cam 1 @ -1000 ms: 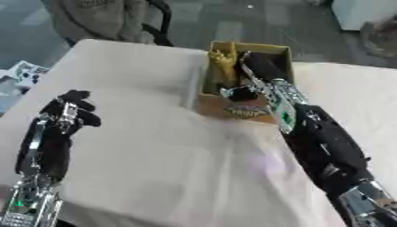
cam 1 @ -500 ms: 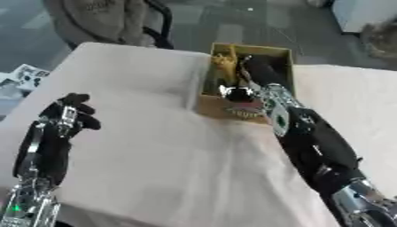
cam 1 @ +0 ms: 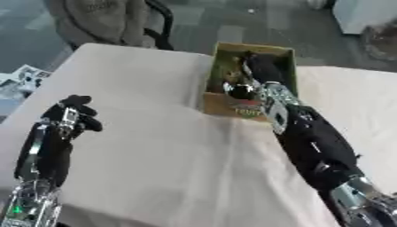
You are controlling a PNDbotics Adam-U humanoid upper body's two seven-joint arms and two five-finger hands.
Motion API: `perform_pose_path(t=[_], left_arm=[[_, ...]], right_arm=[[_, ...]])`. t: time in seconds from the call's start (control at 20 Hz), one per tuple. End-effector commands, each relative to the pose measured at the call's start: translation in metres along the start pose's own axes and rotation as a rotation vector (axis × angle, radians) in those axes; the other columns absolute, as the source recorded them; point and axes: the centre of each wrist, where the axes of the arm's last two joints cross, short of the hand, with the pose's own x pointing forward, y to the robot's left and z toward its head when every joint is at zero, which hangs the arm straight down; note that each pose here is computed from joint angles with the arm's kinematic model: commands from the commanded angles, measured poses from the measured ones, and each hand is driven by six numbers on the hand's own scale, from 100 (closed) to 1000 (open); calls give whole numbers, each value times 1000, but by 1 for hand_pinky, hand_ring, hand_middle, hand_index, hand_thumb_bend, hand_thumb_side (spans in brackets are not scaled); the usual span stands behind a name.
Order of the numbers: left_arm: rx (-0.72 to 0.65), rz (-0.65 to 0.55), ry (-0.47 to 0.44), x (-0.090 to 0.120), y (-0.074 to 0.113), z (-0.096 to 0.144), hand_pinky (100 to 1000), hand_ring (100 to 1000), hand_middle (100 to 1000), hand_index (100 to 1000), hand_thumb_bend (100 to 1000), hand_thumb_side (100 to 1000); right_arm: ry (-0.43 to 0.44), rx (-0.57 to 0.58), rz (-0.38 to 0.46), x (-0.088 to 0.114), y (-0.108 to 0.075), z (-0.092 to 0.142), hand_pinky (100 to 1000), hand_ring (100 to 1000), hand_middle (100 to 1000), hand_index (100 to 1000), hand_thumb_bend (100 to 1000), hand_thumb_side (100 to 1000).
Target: Pick up objects on the table and place them in the box.
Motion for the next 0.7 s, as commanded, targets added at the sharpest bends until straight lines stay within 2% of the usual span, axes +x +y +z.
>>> perform_pose_path(t=[0.05,0.25,0.35,0.5,0.7], left_arm=[[-9,-6,-22,6,0,-2,548,483,502,701,151,630],[-11,-6,-20,5,0,-2,548,484,502,701,151,631],[-11,-7,-19,5,0,-1,548,484,502,701,150,631],[-12,-7,-18,5,1,-1,548,484,503,702,151,632],[-14,-8,-15,5,1,-1,549,485,503,702,149,633]], right_arm=[[90,-95,-74,-14,-18,-5,823,855,877,875,297,415],[168,-113,-273,-22,-26,-8,800,843,867,872,282,478],[191,-119,-344,-25,-32,-10,794,839,863,869,280,486],[217,-139,-398,-29,-39,-12,792,836,860,867,287,484],[227,-145,-416,-31,-41,-13,791,834,858,867,286,483]])
